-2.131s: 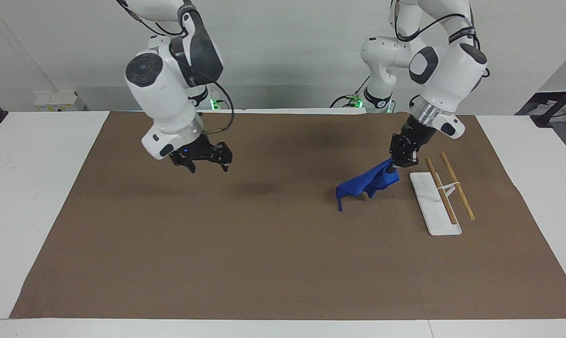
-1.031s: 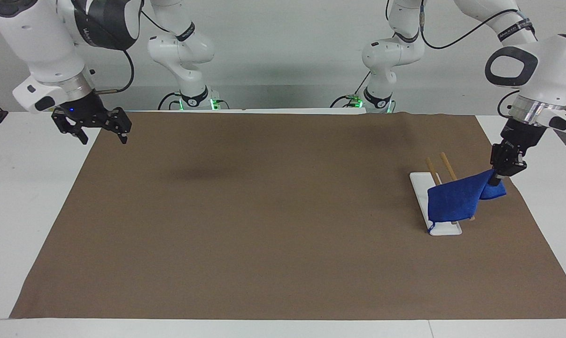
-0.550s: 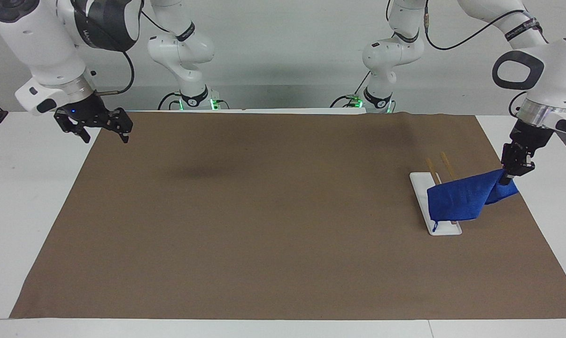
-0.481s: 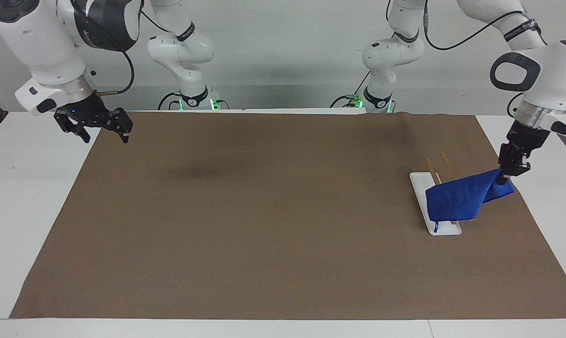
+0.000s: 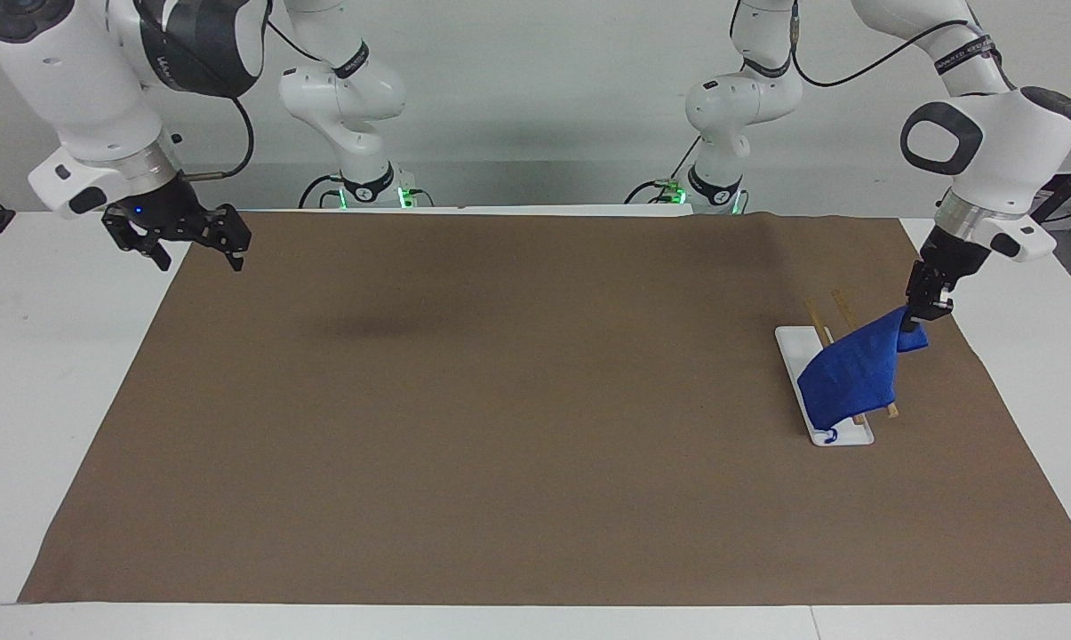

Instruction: Right arm passes towel to left arm to hang

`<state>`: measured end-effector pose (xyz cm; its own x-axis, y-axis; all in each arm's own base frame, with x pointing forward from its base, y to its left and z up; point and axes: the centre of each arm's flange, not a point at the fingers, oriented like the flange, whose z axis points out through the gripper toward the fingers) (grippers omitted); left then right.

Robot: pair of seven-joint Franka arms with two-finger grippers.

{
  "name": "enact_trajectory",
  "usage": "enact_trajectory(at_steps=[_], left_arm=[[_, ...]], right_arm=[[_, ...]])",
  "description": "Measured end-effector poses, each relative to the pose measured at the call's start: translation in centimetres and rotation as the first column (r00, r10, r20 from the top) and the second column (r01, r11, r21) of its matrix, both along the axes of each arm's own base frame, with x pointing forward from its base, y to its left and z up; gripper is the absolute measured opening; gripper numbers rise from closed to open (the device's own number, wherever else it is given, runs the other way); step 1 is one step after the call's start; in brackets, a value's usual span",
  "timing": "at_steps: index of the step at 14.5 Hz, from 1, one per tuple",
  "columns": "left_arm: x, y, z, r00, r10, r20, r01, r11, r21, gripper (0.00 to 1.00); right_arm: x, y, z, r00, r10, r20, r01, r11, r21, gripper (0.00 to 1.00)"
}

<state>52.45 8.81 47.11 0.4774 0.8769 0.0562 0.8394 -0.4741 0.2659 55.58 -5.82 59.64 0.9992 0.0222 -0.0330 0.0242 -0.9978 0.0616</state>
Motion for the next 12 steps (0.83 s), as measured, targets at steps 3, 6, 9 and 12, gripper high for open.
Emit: enact_trajectory(at_steps=[3,6,9,12], left_arm=[[-0.5,1.9,-0.3,1.000,0.000,-0.007,0.000,1.000,0.007,0.22],[-0.3,2.1,0.6,1.000,-0.003,0.004,0.003,1.000,0.010,0.56],[0.7,1.8,5.1,0.998,-0.066,-0.008,0.066,0.997,0.040,0.90],[0.4,-1.6,10.2,0.937,-0.329,-0.118,0.335,0.942,0.034,1.00]], right_arm=[[0.0,0.0,0.0,1.000,0.000,0.000,0.000,1.000,0.000,1.00],[0.0,0.0,0.0,1.000,0.000,0.000,0.000,1.000,0.000,1.00],[0.0,0.0,0.0,1.000,0.000,0.000,0.000,1.000,0.000,1.00],[0.0,0.0,0.0,1.000,0.000,0.000,0.000,1.000,0.000,0.99]])
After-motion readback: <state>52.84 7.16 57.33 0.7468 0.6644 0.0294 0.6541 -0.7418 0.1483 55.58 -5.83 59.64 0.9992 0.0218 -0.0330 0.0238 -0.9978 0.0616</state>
